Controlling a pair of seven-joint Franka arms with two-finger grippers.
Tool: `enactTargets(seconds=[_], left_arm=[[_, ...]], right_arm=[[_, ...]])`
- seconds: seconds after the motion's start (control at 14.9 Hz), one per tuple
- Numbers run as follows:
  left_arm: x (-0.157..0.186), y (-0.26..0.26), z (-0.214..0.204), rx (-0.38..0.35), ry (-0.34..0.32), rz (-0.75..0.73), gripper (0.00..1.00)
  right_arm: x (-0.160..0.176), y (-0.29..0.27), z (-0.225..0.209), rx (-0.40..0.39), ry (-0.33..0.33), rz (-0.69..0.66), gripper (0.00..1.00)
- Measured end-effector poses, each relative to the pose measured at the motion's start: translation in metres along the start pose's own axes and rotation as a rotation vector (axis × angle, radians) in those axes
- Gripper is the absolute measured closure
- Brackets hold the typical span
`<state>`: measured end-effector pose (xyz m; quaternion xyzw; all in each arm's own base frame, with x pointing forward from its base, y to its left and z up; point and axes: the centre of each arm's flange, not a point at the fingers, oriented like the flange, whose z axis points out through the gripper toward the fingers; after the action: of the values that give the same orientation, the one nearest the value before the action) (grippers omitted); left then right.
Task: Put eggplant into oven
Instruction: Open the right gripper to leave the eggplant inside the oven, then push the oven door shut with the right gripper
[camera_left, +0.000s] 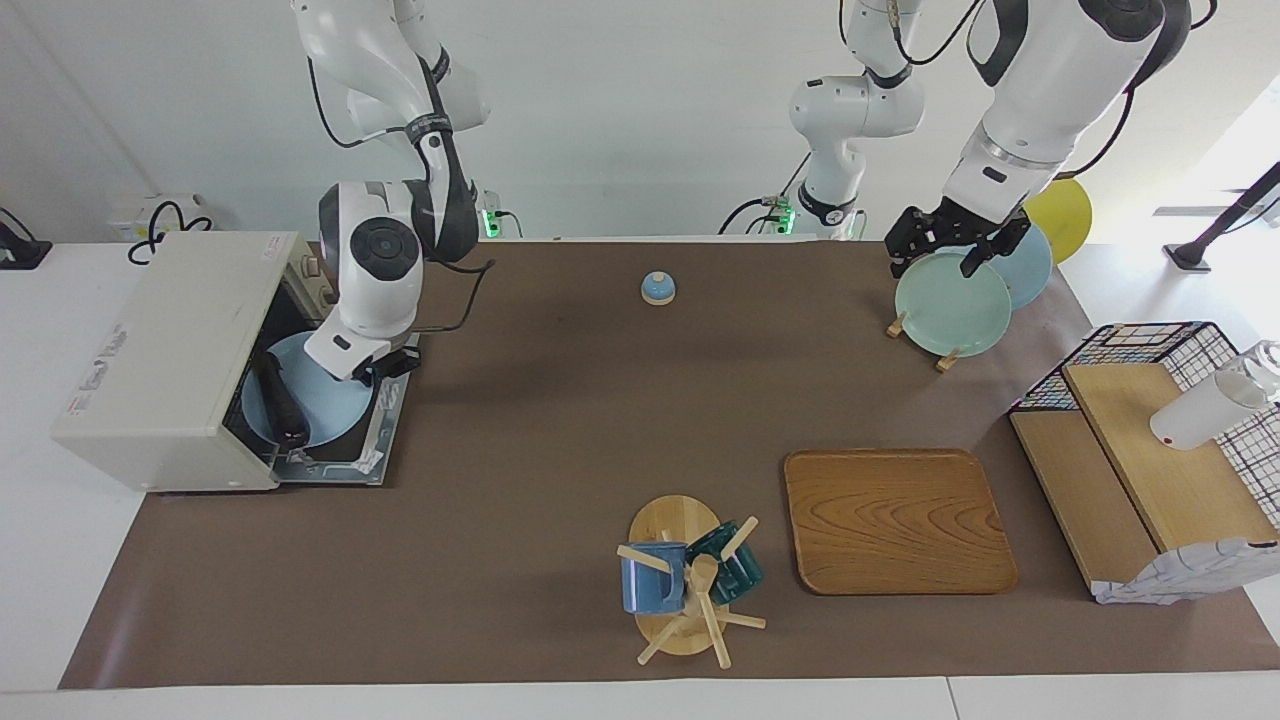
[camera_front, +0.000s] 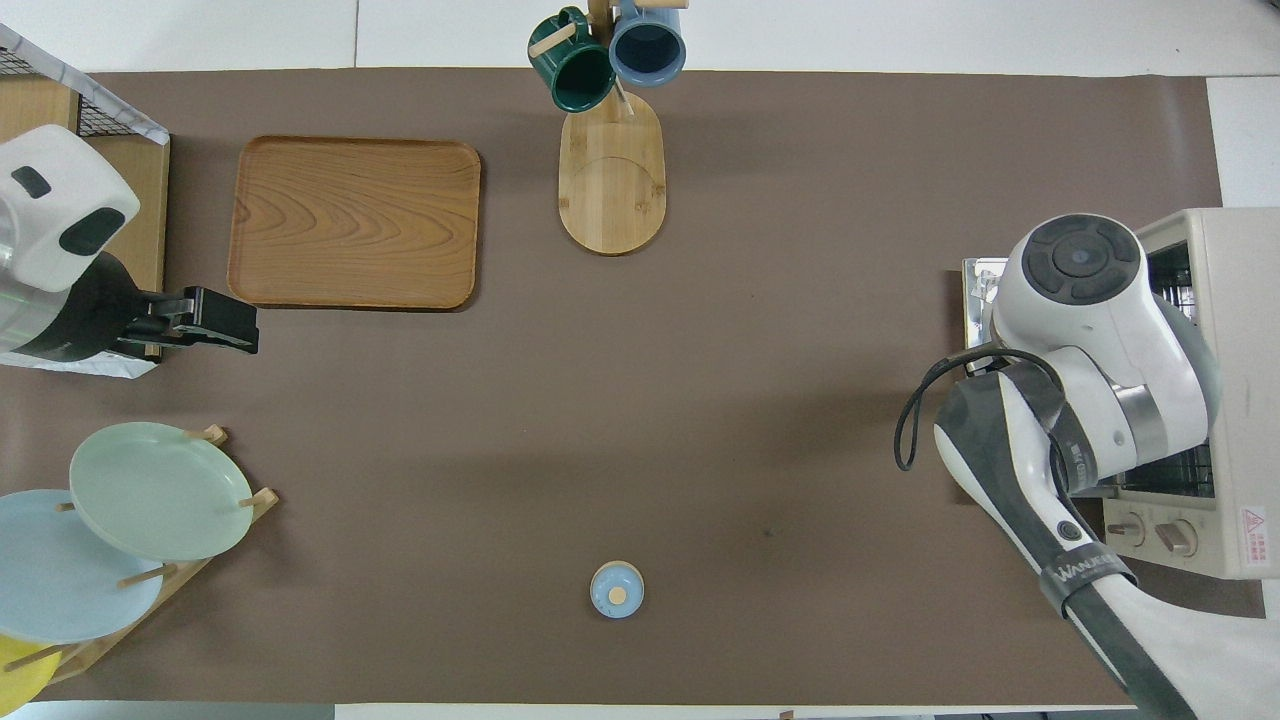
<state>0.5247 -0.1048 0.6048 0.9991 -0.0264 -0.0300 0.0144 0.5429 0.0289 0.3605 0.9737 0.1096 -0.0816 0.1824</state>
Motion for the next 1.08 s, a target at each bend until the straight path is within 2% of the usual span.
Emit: enactTargets(seconds=[0.61,0.67,0.81,0.94,1.08], left_arm=[[0.0,-0.002,0.0,0.0,-0.001,-0.004,0.0],[0.0,-0.002,0.0,0.0,-0.001,-0.004,0.0],[0.0,-0.002,0.0,0.0,-0.001,-0.004,0.0],[0.0,-0.003,0.0,0.0,-0.001,-0.006,0.0],[0.0,-0.004,0.0,-0.001,-0.001,-0.007,0.0]], right_arm=[[-0.018,0.042,0.023,0.029,-0.034,0.037,0.92],[-0.019,0.042,0.024,0.041,-0.036,0.043,0.87],[-0.019,0.038,0.024,0.072,-0.038,0.055,0.67],[-0.016,0.034,0.018,0.086,-0.024,0.057,0.54],[-0.009,0.023,-0.003,0.101,0.013,0.049,0.54]])
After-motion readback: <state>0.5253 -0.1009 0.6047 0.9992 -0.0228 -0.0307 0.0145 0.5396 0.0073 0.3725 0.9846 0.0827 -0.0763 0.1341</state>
